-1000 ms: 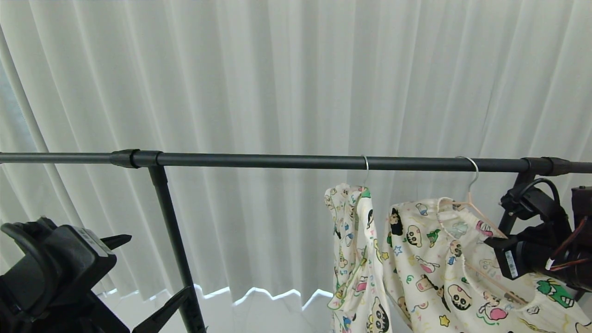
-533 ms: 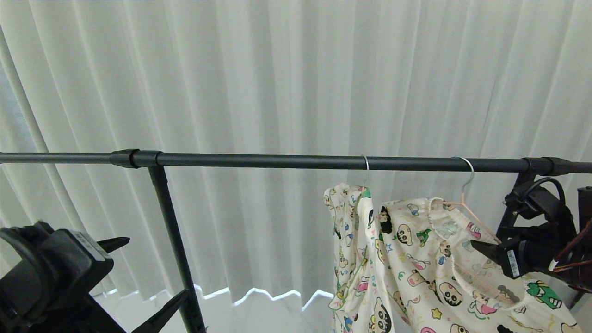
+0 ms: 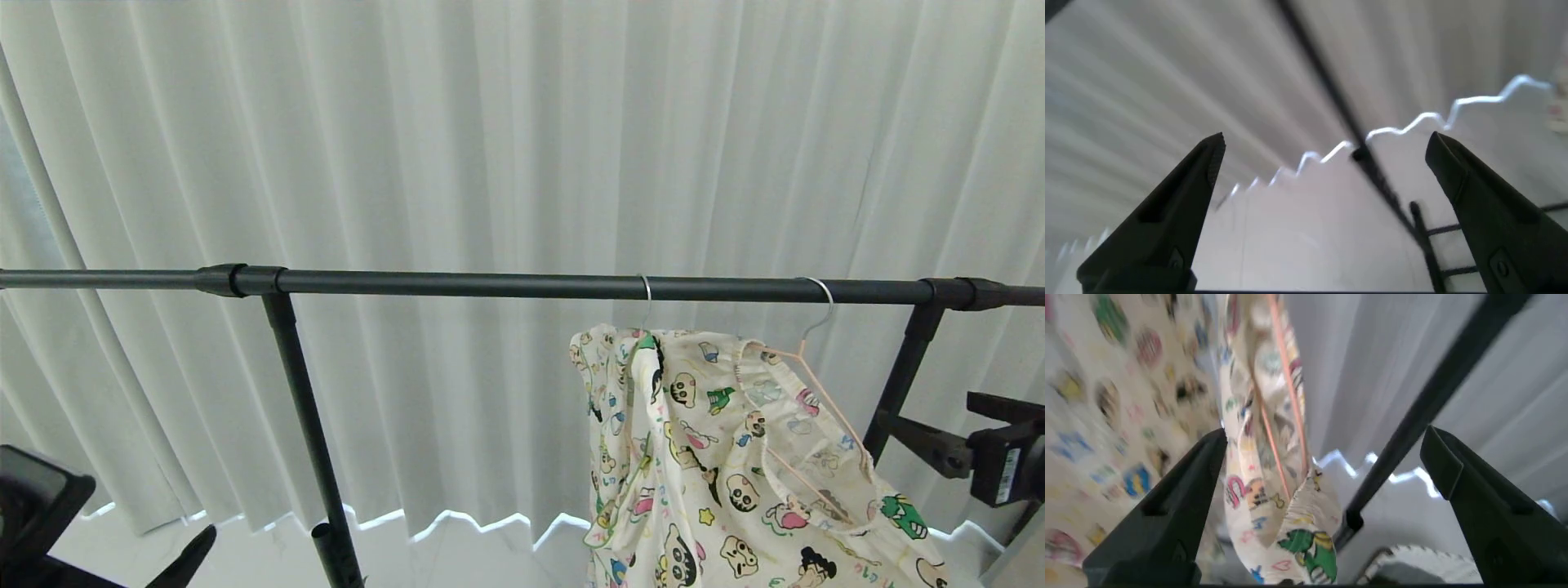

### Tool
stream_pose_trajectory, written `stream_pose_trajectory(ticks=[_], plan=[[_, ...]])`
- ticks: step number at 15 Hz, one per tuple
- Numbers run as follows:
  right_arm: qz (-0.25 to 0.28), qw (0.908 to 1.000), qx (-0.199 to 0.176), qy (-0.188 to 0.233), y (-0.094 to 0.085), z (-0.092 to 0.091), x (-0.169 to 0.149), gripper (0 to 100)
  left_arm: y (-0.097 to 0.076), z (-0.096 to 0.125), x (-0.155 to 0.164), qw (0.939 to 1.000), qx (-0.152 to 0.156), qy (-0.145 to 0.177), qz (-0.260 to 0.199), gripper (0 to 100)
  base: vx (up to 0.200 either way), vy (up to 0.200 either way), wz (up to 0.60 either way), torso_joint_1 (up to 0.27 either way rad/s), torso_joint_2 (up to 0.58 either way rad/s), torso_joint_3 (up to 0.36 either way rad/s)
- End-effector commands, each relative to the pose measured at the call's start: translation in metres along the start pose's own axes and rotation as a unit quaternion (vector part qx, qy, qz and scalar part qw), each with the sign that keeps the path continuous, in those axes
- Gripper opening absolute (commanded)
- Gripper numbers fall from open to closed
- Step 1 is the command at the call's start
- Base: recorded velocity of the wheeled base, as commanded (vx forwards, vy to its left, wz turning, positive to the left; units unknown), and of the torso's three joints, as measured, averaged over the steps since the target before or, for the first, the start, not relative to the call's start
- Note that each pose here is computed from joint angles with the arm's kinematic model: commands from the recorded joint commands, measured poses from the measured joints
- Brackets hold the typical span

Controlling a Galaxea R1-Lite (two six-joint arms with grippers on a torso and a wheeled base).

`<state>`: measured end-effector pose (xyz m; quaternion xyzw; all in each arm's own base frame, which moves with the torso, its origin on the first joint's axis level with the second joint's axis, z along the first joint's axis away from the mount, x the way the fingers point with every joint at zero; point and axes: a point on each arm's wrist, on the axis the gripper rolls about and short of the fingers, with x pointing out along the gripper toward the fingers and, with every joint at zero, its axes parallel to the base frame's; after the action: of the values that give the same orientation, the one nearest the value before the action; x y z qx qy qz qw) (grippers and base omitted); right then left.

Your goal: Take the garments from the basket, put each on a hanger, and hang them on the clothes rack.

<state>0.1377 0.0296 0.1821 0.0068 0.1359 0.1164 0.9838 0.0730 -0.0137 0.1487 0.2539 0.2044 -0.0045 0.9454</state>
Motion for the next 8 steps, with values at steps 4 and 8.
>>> stream_pose_trajectory(ticks=[4, 8], plan=[[-0.084, 0.9958, 0.002, -0.037, -0.016, -0.024, -0.042, 100, -0.019, -0.084, -0.03, 0.9889, -0.067, 0.042, 0.126, 100, 0.0, 0.0, 0.0, 0.0, 0.0, 0.0], [-0.093, 0.9927, -0.076, 0.016, -0.012, -0.089, -0.064, 100, -0.019, -0.085, -0.033, 0.9908, -0.07, 0.02, 0.114, 100, 0.0, 0.0, 0.0, 0.0, 0.0, 0.0]])
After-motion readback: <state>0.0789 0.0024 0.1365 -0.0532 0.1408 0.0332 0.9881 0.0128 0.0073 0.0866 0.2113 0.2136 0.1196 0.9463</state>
